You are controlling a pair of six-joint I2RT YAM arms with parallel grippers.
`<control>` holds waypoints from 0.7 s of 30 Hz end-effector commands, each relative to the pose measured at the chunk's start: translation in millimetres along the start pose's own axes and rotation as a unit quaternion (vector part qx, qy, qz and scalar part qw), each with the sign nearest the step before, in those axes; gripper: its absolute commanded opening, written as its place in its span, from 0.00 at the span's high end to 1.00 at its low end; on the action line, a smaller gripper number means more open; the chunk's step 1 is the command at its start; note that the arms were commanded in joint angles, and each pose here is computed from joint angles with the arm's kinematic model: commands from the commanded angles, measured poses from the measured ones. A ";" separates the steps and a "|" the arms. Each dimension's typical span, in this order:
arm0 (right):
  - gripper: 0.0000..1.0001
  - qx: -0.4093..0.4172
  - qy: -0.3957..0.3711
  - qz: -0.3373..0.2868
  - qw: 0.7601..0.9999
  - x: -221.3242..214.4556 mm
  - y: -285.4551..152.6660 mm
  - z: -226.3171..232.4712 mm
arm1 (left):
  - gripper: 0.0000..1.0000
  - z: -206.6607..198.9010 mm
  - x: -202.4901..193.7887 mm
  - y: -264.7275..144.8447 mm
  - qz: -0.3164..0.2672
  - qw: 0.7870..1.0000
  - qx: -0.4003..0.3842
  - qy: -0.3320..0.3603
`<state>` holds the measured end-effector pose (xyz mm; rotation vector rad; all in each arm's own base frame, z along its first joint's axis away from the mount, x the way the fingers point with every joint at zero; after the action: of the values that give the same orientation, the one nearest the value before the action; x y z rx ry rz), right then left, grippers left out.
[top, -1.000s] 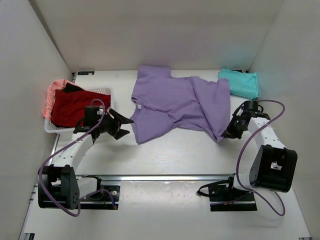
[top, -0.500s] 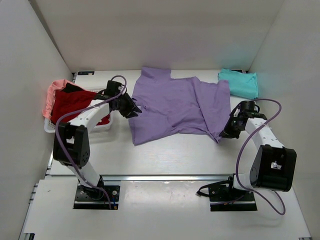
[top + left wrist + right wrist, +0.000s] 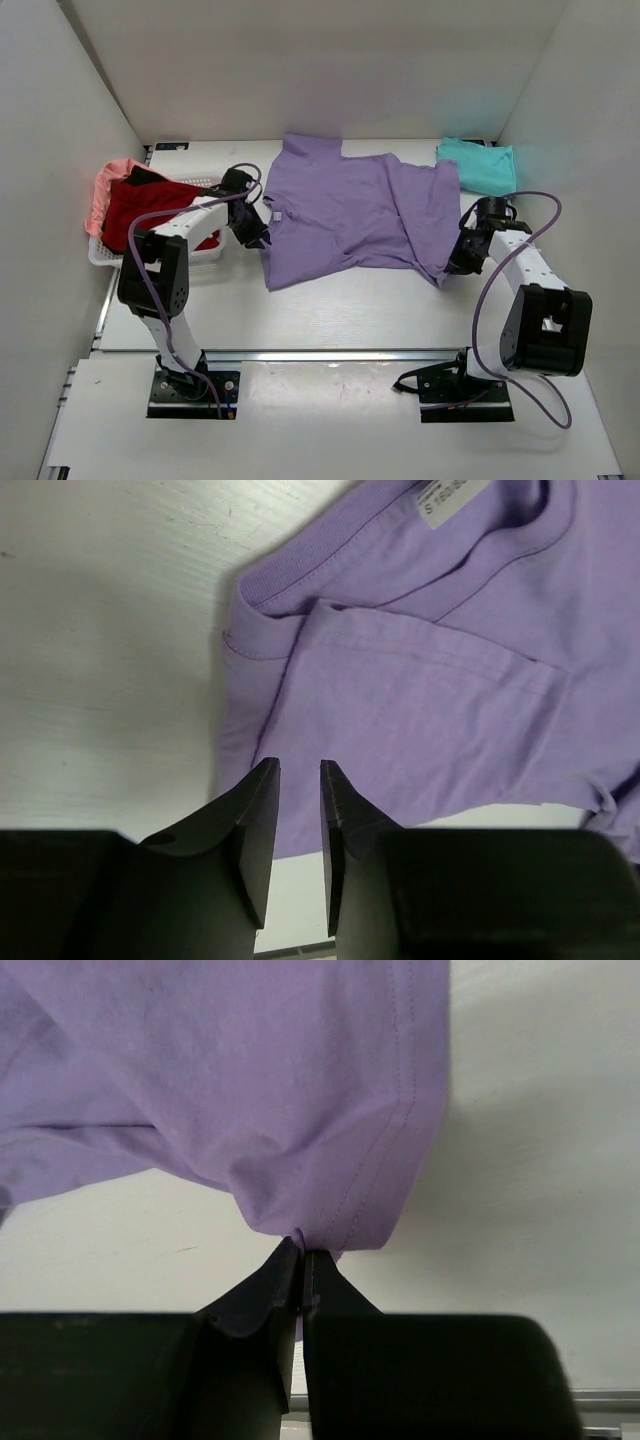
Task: Fold and stack the t-shirts
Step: Flatten out the tshirt
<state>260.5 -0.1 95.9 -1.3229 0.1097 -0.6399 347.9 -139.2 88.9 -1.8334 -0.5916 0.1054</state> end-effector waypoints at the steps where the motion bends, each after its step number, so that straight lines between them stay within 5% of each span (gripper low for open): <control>1: 1.00 -0.008 -0.012 -0.024 1.000 16.2 -4.4 3.4 | 0.66 -2.3 2.0 2.0 -0.011 1.000 0.016 0.021; 14: 1.00 -0.014 -0.006 -0.027 1.000 17.5 -6.1 -3.6 | 0.63 6.6 -12.7 34.2 0.018 0.996 0.060 0.058; 21: 1.00 -0.013 0.000 -0.028 1.000 18.4 -5.5 -5.7 | 0.74 5.1 -13.9 36.6 0.023 0.996 0.059 0.064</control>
<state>263.5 -6.9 96.3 -1.3462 0.1130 -0.6516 337.2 -146.8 43.8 -1.7270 -0.4334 0.0971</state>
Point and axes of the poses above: each gripper's point midway between its finger pads, its own y axis out along the fingers, its own z axis along the line the jaws close on, x = y × z, the point moved 3 cm from there along -y, back along the fingers, and after that the axes turned 3 degrees about y, right-handed, at the moved point
